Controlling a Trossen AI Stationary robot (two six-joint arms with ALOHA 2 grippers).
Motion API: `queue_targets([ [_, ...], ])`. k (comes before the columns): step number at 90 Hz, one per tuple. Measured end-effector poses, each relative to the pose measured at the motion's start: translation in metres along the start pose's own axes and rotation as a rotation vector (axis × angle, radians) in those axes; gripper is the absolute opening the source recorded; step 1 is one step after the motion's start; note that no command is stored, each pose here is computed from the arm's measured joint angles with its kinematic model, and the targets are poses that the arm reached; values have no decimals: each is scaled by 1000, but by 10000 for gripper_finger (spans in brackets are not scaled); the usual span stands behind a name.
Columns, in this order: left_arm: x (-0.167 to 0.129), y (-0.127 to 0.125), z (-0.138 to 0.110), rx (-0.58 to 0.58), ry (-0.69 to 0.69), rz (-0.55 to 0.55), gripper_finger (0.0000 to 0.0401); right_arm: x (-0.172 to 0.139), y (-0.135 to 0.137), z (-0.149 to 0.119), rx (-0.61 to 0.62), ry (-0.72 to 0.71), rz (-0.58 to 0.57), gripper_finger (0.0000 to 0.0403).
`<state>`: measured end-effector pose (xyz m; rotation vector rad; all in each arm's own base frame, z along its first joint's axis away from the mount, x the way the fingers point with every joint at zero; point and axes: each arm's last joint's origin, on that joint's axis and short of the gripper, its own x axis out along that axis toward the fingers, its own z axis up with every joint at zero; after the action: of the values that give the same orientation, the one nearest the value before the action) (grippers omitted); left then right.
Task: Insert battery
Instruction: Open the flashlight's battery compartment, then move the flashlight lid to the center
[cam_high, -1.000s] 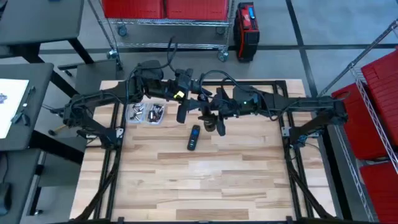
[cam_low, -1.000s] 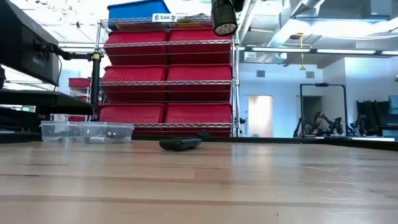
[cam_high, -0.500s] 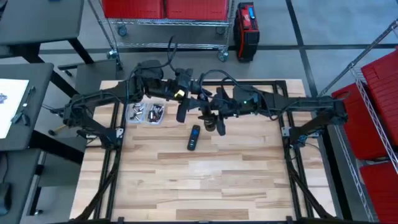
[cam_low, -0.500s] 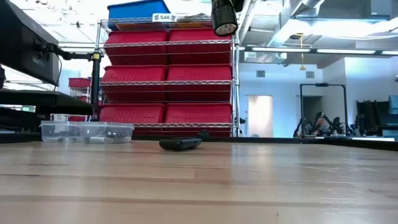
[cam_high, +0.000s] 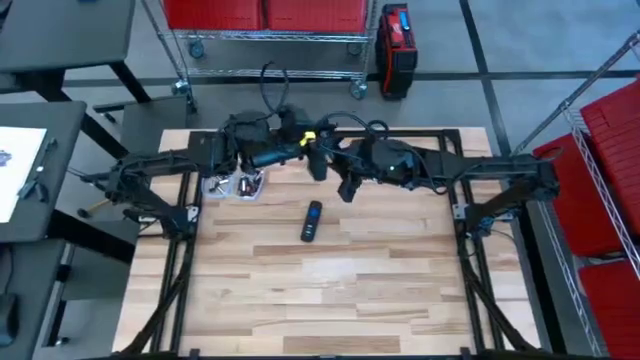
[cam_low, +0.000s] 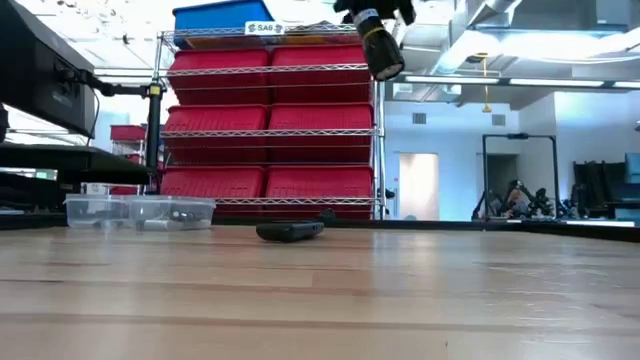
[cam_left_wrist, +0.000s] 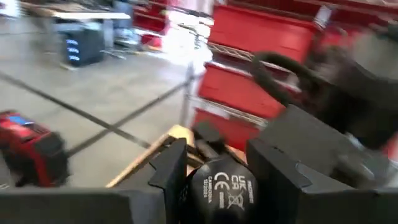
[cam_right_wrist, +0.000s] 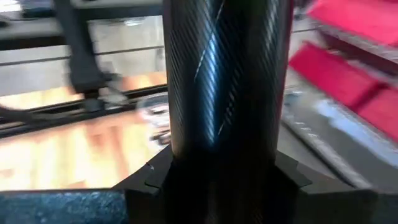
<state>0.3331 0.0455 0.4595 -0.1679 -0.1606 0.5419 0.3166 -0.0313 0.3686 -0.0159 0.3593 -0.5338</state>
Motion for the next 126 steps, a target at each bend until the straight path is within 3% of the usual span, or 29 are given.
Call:
queue_targets([
  [16,2,-2,0,-16,-42,31,128,-2,1,-1,-1,7,-87,139],
  [25,2,-1,0,57,-34,46,128,-2,1,-3,2,15,-80,139],
  [39,-4,-2,8,266,-46,-85,126,-2,4,1,1,0,51,139],
  [48,-16,-2,20,291,-64,-130,126,-1,6,-5,-36,65,145,139],
  [53,-21,0,22,303,-37,-132,147,-1,8,-2,-33,55,189,139],
  [64,-26,4,17,360,59,-178,232,-7,3,5,-31,54,225,139],
  [78,-42,15,31,302,69,-197,271,-6,3,3,-36,69,246,139],
  [126,-49,21,11,261,307,-177,241,-8,1,3,-40,80,251,139],
])
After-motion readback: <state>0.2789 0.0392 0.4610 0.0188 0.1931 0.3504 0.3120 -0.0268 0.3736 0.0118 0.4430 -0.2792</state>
